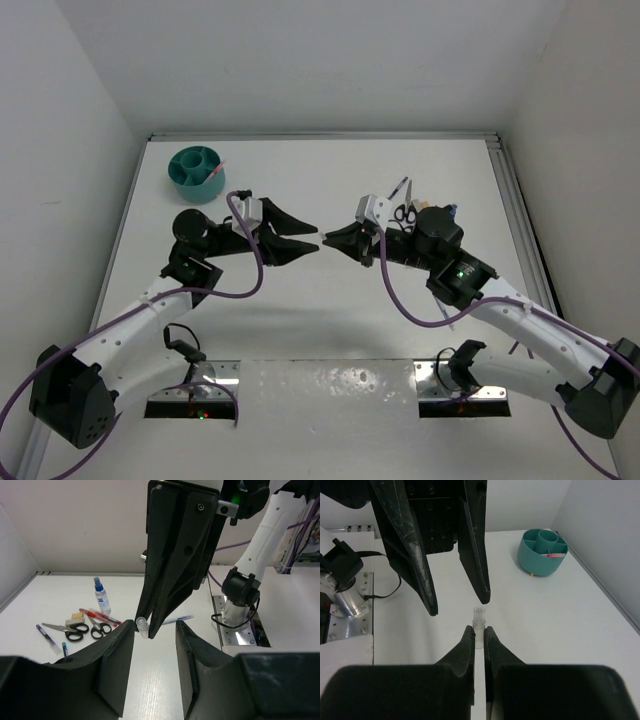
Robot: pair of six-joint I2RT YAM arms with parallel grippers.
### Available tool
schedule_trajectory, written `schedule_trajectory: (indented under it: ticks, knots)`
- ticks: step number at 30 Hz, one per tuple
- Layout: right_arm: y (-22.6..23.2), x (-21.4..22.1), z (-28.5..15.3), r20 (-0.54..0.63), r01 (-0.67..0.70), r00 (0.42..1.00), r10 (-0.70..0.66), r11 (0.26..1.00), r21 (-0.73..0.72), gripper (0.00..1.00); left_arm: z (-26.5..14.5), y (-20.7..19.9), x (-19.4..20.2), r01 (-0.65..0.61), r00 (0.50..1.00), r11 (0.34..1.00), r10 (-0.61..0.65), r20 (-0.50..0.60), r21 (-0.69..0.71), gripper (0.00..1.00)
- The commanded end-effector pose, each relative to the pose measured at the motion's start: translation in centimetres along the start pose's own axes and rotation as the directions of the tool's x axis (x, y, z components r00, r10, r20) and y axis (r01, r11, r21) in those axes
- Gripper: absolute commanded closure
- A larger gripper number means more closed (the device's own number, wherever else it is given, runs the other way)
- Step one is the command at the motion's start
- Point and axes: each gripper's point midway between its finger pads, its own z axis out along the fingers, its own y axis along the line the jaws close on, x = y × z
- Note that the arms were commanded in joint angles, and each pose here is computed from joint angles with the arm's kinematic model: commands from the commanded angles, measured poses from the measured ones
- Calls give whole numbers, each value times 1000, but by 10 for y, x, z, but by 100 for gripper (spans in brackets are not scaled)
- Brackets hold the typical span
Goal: Sort the stationery into containers
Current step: Pick up the pen cap from the center of the board.
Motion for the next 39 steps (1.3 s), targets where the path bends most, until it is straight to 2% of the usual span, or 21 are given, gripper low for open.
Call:
schedule_trajectory:
  ticks: [1, 10, 17, 22, 28, 36, 39]
  knots:
    - [-1, -35, 2, 87, 65, 994, -64, 998, -10, 100, 3, -8, -10, -34, 999, 999, 32, 40, 33, 64]
    - [-2, -29, 3, 77, 69, 995, -68, 998, -7, 100, 6, 0, -8, -28, 998, 1000, 28, 49, 2, 67]
    - [-1, -29, 4, 84, 62, 995, -61, 998, -9, 100, 9, 9, -11, -8, 998, 999, 12, 68, -48, 64]
    - [-1, -28, 4, 85, 62, 994, -61, 998, -7, 100, 10, 9, -8, -1, 998, 998, 5, 66, -58, 69]
    - [-1, -30, 2, 94, 61, 994, -60, 998, -3, 100, 9, 14, -4, 27, 998, 995, -21, 66, -95, 65]
    - [1, -31, 4, 103, 59, 993, -58, 998, -7, 100, 11, 14, -6, 25, 997, 994, -17, 77, -103, 75]
    - [2, -31, 5, 102, 58, 993, -57, 998, -9, 100, 11, 13, -8, 21, 996, 994, -12, 85, -104, 82]
